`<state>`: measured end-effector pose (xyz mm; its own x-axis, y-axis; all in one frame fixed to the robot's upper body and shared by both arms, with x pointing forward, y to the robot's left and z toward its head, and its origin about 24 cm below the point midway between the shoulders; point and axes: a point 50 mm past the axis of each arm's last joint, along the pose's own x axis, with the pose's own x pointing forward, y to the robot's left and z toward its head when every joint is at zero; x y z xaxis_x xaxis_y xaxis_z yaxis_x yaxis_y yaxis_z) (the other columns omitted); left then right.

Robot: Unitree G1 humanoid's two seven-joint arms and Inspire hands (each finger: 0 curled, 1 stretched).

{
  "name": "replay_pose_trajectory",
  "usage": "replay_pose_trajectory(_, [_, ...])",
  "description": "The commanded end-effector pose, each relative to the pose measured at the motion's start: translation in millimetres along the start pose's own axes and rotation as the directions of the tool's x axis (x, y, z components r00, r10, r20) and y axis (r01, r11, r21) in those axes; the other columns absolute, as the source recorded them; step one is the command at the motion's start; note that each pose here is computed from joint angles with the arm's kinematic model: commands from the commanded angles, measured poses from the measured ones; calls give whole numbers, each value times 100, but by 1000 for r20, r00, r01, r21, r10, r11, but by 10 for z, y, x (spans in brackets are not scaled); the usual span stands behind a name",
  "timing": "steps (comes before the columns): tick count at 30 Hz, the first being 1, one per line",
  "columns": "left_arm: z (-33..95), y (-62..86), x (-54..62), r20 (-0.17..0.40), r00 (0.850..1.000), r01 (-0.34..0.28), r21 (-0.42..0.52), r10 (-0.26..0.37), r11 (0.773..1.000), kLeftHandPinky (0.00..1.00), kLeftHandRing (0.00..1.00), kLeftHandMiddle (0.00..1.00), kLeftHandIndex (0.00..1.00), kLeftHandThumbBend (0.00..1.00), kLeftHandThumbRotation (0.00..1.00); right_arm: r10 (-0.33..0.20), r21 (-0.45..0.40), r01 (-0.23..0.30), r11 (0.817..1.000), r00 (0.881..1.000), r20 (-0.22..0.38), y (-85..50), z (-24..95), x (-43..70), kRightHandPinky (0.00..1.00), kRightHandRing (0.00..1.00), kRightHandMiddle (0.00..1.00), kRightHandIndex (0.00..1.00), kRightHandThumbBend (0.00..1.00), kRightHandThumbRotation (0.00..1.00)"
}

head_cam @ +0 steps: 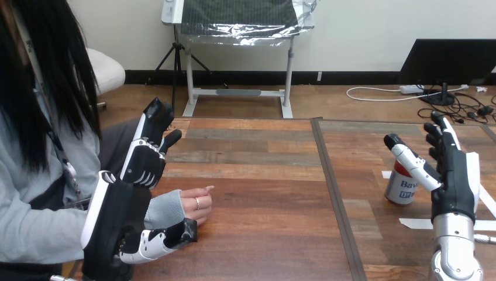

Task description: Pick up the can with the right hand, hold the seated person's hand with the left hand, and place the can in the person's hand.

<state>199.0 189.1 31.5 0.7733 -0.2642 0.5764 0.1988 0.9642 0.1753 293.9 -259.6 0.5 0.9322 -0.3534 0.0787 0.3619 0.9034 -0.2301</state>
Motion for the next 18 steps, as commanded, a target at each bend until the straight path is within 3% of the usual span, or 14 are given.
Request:
replay_pose_trajectory(1, [16,39,170,57,998,-8,11,7,1000,92,99,100,100,100,63,-5,3,5,1000,992,128,13,244,135,93,91,90,93,100,53])
replay_pose_trajectory(18, [1,49,172,50,999,-4,5,4,1000,92,99,100,100,100,62,-13,4,12,1000,992,129,-8,255,152,92,91,90,93,100,53])
